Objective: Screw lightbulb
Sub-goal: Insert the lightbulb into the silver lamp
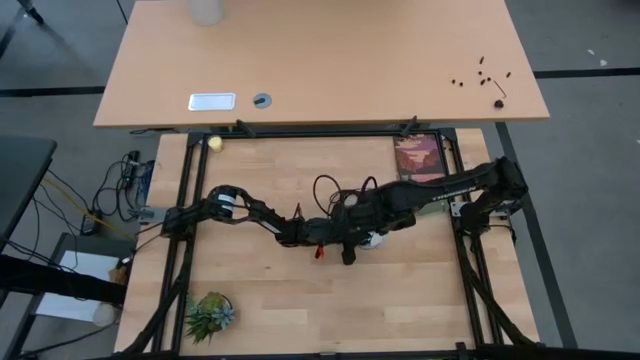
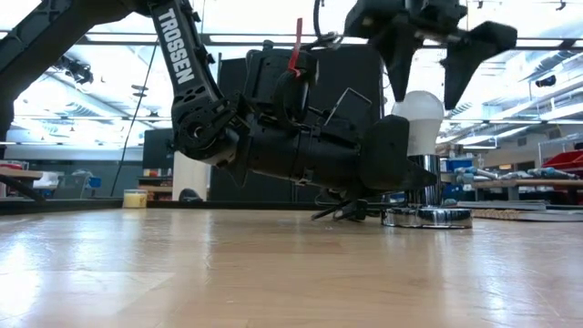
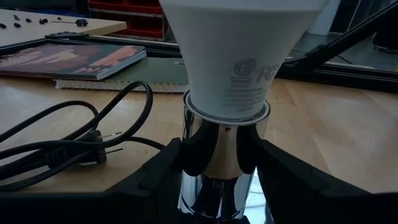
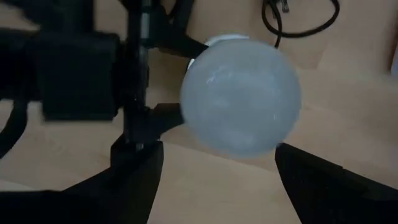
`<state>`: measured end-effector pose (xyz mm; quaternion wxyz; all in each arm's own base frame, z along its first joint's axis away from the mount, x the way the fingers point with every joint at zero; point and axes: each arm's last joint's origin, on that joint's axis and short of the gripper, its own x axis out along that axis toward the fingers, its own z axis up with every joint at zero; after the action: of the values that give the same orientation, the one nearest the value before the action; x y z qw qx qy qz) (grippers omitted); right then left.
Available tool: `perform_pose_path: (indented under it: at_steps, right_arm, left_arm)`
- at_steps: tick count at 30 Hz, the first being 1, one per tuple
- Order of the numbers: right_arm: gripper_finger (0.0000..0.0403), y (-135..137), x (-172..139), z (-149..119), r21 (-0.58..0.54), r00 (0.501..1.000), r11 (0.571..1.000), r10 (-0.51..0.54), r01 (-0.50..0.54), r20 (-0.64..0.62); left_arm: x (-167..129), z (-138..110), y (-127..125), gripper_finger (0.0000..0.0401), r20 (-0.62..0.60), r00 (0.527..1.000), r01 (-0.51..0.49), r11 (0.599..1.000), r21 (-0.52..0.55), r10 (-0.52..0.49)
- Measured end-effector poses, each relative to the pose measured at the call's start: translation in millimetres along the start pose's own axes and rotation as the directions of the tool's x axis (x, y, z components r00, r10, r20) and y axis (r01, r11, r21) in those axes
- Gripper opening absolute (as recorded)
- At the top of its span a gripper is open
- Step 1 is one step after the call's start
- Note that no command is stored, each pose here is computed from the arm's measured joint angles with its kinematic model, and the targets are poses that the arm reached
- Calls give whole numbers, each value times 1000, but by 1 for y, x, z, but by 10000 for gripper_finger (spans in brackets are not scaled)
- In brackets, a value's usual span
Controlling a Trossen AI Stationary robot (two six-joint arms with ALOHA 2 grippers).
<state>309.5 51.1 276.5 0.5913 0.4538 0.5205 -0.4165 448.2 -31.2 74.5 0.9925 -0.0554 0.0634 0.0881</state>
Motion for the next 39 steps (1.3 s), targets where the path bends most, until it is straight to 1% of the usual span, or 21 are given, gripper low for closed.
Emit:
perform_pose_path:
  at_steps: [4,7,11,13,15,17,19,21,23,26,29,31,34,36,37,39]
  right_arm:
    - [318,1,-6,-26,-103,993,995,5,8,118]
    - [316,-5,-7,-52,-190,972,980,-8,54,237]
    - [314,-22,-4,-88,-213,939,968,-56,135,341]
    - [312,-31,0,-106,-224,913,964,-44,146,405]
    - [311,-41,6,-123,-246,867,960,6,135,498]
    - [311,-51,13,-137,-271,793,956,81,109,604]
    - [311,-63,22,-146,-289,722,953,138,89,678]
    - [311,-74,33,-150,-298,676,950,163,88,719]
    - [311,-85,45,-151,-304,657,946,156,116,738]
    - [311,-98,66,-149,-305,650,942,145,139,746]
    - [311,-105,89,-146,-327,665,937,166,125,729]
    - [309,-108,103,-145,-385,653,915,221,117,725]
    - [309,-109,119,-145,-476,621,873,316,105,717]
    - [309,-111,127,-143,-509,607,852,342,121,718]
    - [309,-113,129,-142,-517,602,846,346,132,720]
    - [309,-116,132,-140,-523,576,839,356,149,735]
  left_arm:
    - [0,0,0,194,-9,1000,0,1000,8,0]
    - [0,-1,0,194,-11,1000,2,999,36,-1]
    - [0,-1,-1,194,-12,1000,3,999,53,-3]
    - [0,-1,0,194,-12,1000,4,998,57,-3]
    - [0,-1,0,194,-12,1000,4,997,74,-3]
    - [0,-1,0,194,-13,1000,4,996,90,-3]
    - [0,-1,0,194,-14,1000,5,995,101,-3]
    - [0,-1,0,194,-12,1000,5,995,105,-3]
    - [0,-1,0,194,-10,1000,5,994,112,-4]
    - [0,-1,0,194,-3,1000,6,992,129,-5]
    - [-1,-1,-1,194,0,999,33,991,131,-33]
    - [0,-1,-1,194,-2,999,44,990,131,-44]
    - [0,-2,-1,194,-14,998,60,987,151,-58]
    - [0,-2,-2,194,-25,998,66,984,164,-63]
    - [0,-2,-2,194,-26,998,68,984,164,-65]
    - [0,-3,-2,194,-28,997,75,984,163,-72]
